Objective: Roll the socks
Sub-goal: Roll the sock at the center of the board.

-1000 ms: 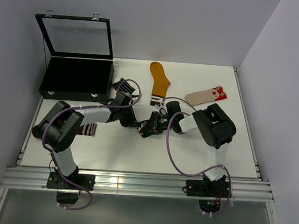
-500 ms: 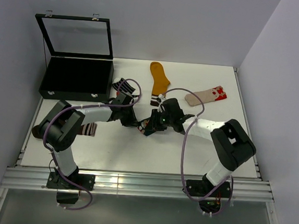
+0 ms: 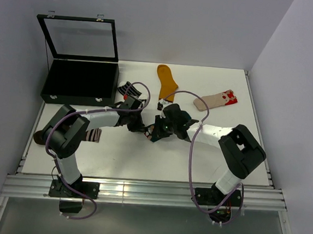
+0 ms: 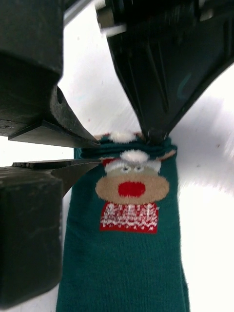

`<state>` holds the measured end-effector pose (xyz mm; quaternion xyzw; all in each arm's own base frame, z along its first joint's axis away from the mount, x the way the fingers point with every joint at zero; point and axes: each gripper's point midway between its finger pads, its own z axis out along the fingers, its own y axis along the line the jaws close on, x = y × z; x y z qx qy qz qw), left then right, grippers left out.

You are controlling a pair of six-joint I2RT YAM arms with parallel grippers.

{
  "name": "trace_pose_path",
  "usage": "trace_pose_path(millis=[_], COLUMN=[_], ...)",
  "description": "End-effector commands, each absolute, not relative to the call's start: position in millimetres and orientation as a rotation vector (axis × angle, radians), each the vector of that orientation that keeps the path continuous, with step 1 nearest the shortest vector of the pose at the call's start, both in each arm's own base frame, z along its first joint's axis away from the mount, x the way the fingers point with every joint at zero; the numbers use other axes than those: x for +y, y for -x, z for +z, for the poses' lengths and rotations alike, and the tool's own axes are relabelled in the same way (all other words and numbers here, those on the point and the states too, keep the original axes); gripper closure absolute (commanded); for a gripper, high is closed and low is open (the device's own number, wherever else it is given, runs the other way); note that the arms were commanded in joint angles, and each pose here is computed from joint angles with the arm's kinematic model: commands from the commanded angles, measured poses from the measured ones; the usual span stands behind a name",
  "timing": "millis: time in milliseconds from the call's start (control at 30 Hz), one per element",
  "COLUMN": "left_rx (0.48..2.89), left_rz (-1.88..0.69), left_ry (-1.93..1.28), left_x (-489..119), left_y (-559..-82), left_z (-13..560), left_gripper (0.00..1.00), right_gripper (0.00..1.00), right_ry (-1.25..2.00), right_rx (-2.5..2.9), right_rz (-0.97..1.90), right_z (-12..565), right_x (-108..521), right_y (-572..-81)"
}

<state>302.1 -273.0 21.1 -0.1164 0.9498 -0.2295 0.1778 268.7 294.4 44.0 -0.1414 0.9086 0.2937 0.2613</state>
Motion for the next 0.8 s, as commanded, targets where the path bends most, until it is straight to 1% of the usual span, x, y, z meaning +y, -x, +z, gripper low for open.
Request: trace_pose_path(millis=[0,200,400,500,533,633,667,767], left_rx=[2.756,2.743,2.734,2.733,2.733,2.73,2.731,2.729], left_rz=[-0.459,-0.459,-0.46,-0.462,-0.462,-0.466,-0.467,-0.465], left_ry=[0.307,0.297,0.275,0.258,0.256,0.243,0.243,0.235], left_x=[-251,-252,-255,-257,-257,-259,-260,-261], left_y=[-291,-292,-293,-293,-293,-293,-293,-294], left_z=[-6,-3,1,3,3,5,5,7], left_gripper=[0.83,0.83,0.83,0.83,0.83,0.83,0.83,0.83], right_gripper=[0.78,0.79,0.78,0.76,0.74,0.66,0.64,0.62], right_ry=[0.41,0.4,0.425,0.466,0.495,0.561,0.593,0.652], right_rx=[2.431,2.47,2.422,2.349,2.3,2.216,2.201,2.132], right_rz=[0.737,0.681,0.641,0.62,0.626,0.575,0.58,0.537], right_z=[42,27,41,55,66,77,77,83], right_x=[297,285,284,286,291,296,299,307], right_y=[-278,-271,-276,-277,-275,-270,-264,-259])
